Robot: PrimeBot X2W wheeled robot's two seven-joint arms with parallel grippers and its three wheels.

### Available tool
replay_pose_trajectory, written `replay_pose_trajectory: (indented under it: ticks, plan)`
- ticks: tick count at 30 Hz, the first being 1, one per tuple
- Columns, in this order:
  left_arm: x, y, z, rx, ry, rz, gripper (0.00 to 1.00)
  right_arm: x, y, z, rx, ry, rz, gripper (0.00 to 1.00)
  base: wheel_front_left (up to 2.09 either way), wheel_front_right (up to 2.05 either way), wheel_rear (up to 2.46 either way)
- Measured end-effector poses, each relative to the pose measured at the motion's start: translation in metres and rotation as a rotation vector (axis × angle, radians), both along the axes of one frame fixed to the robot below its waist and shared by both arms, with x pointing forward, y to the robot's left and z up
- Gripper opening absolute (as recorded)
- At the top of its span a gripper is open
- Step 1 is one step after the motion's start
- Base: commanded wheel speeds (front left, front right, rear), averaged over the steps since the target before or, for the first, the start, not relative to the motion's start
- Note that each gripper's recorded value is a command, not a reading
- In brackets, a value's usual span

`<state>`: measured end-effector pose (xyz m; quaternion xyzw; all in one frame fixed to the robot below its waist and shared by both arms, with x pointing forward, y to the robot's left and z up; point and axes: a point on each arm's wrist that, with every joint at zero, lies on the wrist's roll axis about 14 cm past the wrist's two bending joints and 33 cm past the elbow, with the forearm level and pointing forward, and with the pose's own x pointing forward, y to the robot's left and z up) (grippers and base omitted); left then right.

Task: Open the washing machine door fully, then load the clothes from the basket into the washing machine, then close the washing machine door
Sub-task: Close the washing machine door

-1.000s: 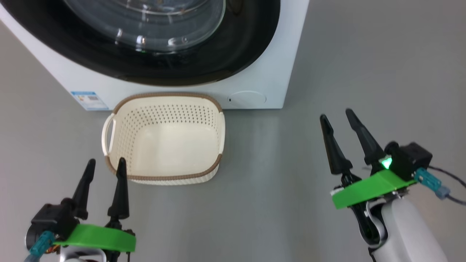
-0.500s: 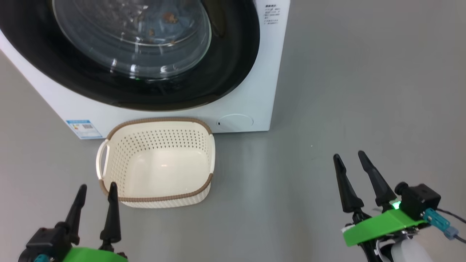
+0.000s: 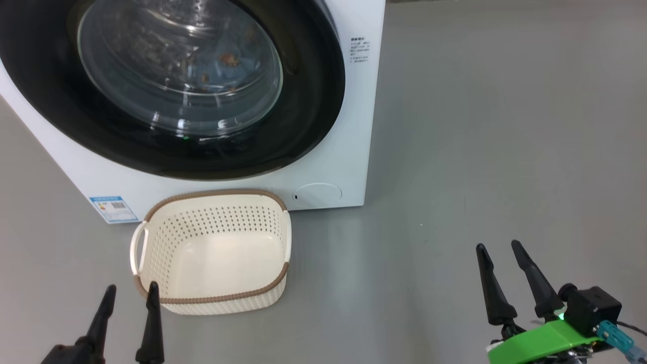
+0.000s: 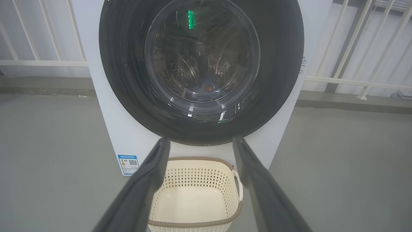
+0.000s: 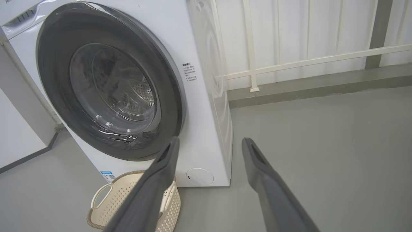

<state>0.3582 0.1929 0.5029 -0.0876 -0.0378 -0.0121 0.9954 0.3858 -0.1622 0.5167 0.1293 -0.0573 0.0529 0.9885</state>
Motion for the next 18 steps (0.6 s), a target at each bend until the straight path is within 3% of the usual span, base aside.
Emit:
replay_pose_trajectory:
  ticks: [18]
  plan:
    - [-0.019,-0.002,0.004,0.02,-0.011,-0.001,1.0,-0.024,-0.019,0.003,0.008,-0.009,-0.064,1.0,0.0,0.0,0.0]
